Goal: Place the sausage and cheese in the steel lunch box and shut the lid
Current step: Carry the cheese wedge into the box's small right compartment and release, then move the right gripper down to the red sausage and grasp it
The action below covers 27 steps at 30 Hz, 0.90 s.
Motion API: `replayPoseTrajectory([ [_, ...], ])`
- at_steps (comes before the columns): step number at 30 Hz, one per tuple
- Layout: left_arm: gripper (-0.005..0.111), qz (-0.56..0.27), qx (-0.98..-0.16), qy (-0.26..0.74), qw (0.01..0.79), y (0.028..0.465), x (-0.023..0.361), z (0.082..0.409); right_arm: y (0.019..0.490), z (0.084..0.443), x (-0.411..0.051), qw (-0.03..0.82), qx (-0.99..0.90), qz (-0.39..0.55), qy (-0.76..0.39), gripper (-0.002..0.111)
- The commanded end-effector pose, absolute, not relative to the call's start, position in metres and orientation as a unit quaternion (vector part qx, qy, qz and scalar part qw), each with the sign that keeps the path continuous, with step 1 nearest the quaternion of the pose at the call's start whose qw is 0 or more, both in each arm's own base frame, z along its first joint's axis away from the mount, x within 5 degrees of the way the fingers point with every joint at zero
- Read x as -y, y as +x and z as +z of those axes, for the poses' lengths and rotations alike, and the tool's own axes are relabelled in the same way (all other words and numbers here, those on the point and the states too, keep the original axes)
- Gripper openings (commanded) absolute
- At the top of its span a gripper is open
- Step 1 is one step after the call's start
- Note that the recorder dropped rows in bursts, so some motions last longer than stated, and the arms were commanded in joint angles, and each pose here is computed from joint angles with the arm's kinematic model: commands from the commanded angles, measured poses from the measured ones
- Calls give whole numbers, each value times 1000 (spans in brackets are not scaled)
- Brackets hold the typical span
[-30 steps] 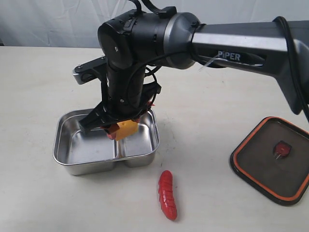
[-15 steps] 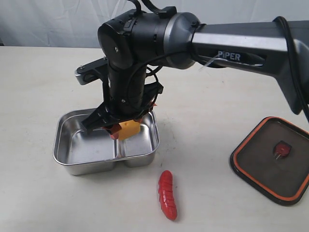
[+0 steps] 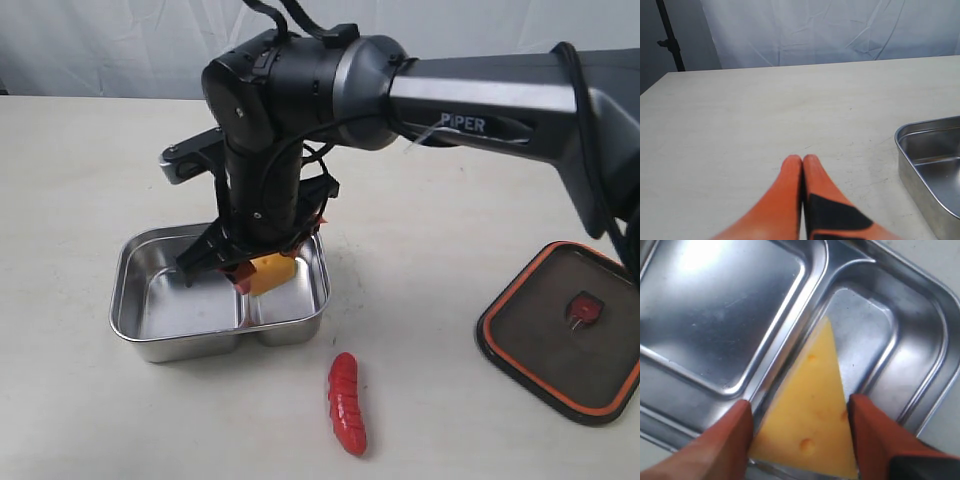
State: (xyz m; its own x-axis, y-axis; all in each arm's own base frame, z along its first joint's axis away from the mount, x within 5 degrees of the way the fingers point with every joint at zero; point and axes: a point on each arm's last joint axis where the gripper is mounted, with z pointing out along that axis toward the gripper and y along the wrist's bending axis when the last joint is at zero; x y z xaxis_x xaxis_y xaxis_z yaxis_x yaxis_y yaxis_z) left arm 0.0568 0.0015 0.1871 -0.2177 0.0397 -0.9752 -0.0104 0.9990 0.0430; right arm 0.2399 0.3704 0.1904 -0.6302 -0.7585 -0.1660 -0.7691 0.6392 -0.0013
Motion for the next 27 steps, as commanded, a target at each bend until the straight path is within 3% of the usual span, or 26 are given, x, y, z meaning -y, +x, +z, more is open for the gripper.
replayPoseTrajectory([
  [1, 0, 18, -775, 15, 631, 57, -1, 188, 243, 177, -372, 68, -901, 19, -428, -1],
  [12, 0, 18, -775, 15, 631, 57, -1, 188, 248, 172, -367, 78, -906, -19, -415, 1],
  [15, 0, 18, -775, 15, 631, 57, -1, 188, 248, 172, -366, 74, -908, -21, -411, 17],
  [21, 0, 18, -776, 15, 631, 57, -1, 187, 244, 172, -367, 58, -920, -9, -388, 64],
  [27, 0, 18, -776, 15, 631, 57, -1, 187, 239, 189, -366, 55, -924, 16, -378, 65],
])
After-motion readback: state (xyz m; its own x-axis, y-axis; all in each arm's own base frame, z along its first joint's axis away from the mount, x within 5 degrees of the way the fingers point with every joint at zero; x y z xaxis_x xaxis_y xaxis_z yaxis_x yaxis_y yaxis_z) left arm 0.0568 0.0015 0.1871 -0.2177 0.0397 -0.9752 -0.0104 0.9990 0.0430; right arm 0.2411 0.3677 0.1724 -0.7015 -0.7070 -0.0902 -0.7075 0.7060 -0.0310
